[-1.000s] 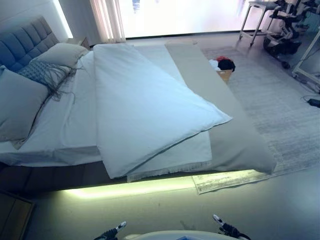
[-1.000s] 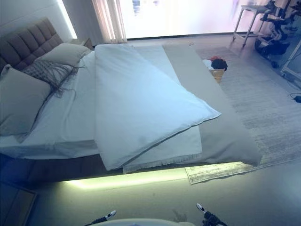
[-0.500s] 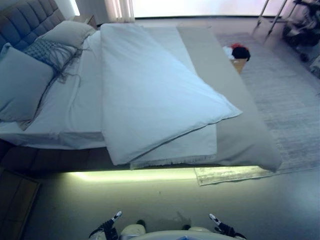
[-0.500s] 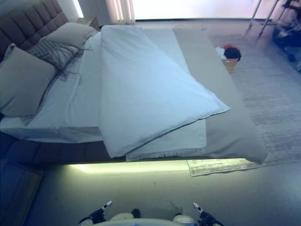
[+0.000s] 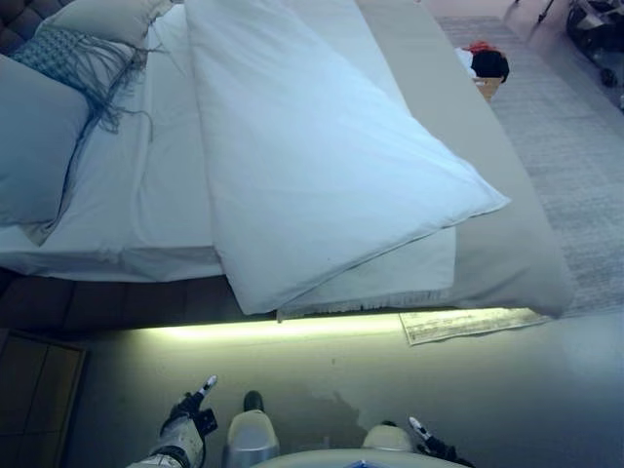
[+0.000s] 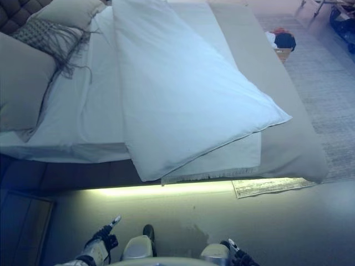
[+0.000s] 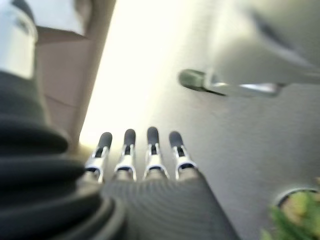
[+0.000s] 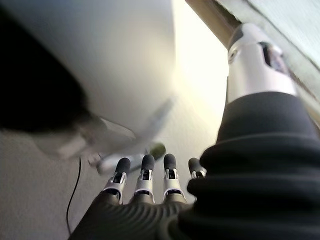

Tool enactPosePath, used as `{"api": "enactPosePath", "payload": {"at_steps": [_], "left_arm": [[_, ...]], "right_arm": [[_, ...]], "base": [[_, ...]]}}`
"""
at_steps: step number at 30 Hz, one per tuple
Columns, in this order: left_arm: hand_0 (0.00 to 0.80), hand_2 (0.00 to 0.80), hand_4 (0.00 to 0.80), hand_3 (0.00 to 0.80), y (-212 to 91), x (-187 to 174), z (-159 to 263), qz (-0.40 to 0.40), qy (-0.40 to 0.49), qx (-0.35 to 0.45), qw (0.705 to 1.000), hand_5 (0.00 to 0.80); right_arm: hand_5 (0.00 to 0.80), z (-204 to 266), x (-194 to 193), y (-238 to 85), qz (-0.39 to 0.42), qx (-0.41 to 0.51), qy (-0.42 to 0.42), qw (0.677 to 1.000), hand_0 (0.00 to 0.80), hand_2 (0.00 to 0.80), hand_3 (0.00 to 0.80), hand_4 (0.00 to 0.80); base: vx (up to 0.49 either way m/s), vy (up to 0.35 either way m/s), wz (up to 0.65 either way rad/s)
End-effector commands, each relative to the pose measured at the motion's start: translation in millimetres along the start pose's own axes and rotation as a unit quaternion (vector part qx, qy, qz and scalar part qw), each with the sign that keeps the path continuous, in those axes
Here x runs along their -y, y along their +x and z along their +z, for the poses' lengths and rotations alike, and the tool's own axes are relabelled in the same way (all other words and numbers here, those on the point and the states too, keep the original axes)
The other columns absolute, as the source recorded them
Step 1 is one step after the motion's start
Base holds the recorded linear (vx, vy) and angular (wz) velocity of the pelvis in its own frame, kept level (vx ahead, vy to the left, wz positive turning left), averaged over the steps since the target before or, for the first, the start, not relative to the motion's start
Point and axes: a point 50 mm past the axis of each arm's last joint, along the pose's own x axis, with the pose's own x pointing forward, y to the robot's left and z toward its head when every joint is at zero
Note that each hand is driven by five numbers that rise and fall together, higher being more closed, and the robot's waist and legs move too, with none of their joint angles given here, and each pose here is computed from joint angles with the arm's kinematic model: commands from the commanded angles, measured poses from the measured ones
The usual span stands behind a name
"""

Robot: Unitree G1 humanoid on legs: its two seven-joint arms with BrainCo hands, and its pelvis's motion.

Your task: Make the bed neatly

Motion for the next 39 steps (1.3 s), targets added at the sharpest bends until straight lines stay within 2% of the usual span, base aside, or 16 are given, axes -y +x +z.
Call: {"api": "enactPosePath", "payload": {"at_steps": [1, 10, 13, 17, 20, 24, 28, 32, 39], "left_arm": [[0.0, 0.0, 0.0, 0.0, -2, 15, -12, -0.019, 0.034, -0.015, 0.999, 0.0], [0.0, 0.0, 0.0, 0.0, -5, 4, -29, -0.048, 0.169, -0.043, 0.983, 0.0], [0.0, 0.0, 0.0, 0.0, -4, 4, -27, -0.045, 0.152, -0.041, 0.986, 0.0], [0.0, 0.0, 0.0, 0.0, -3, 23, -10, -0.066, 0.147, -0.005, 0.987, 0.0], [0.0, 0.0, 0.0, 0.0, -6, 31, -18, -0.074, 0.117, -0.015, 0.99, 0.0], [0.0, 0.0, 0.0, 0.0, -9, 33, -32, -0.089, 0.143, -0.032, 0.985, 0.0], [0.0, 0.0, 0.0, 0.0, -9, 37, -31, -0.087, 0.116, -0.032, 0.989, 0.0], [0.0, 0.0, 0.0, 0.0, -10, 32, -39, -0.076, 0.079, -0.035, 0.993, 0.0], [0.0, 0.0, 0.0, 0.0, -8, 33, -27, -0.08, 0.103, -0.014, 0.991, 0.0]], "right_arm": [[0.0, 32, -11, 1, 0.029, 0.057, -0.015, 0.998, 0.0, 0.0, 0.0, 0.0], [0.0, 29, -1, -1, 0.032, 0.058, 0.011, 0.998, 0.0, 0.0, 0.0, 0.0], [0.0, 32, -8, 0, 0.05, 0.072, 0.01, 0.996, 0.0, 0.0, 0.0, 0.0], [0.0, 65, -34, 1, 0.083, 0.106, 0.001, 0.991, 0.0, 0.0, 0.0, 0.0], [0.0, 54, -32, 2, 0.066, 0.082, -0.016, 0.994, 0.0, 0.0, 0.0, 0.0], [0.0, 52, -27, 1, 0.075, 0.086, -0.006, 0.994, 0.0, 0.0, 0.0, 0.0], [0.0, 60, -29, 0, 0.076, 0.091, -0.03, 0.993, 0.0, 0.0, 0.0, 0.0], [0.0, 63, -26, 0, 0.062, 0.09, -0.047, 0.993, 0.0, 0.0, 0.0, 0.0], [0.0, 72, -31, -1, 0.068, 0.115, 0.004, 0.991, 0.0, 0.0, 0.0, 0.0]], "base": [[0.146, 0.088, -0.19], [0.213, 0.17, -0.14], [0.068, 0.036, -0.2], [-0.079, -0.087, 0.16], [0.243, -0.135, 0.83], [0.291, -0.077, 0.12], [0.161, 0.033, 0.11], [0.23, 0.205, 0.01], [0.151, 0.266, -0.12]]}}
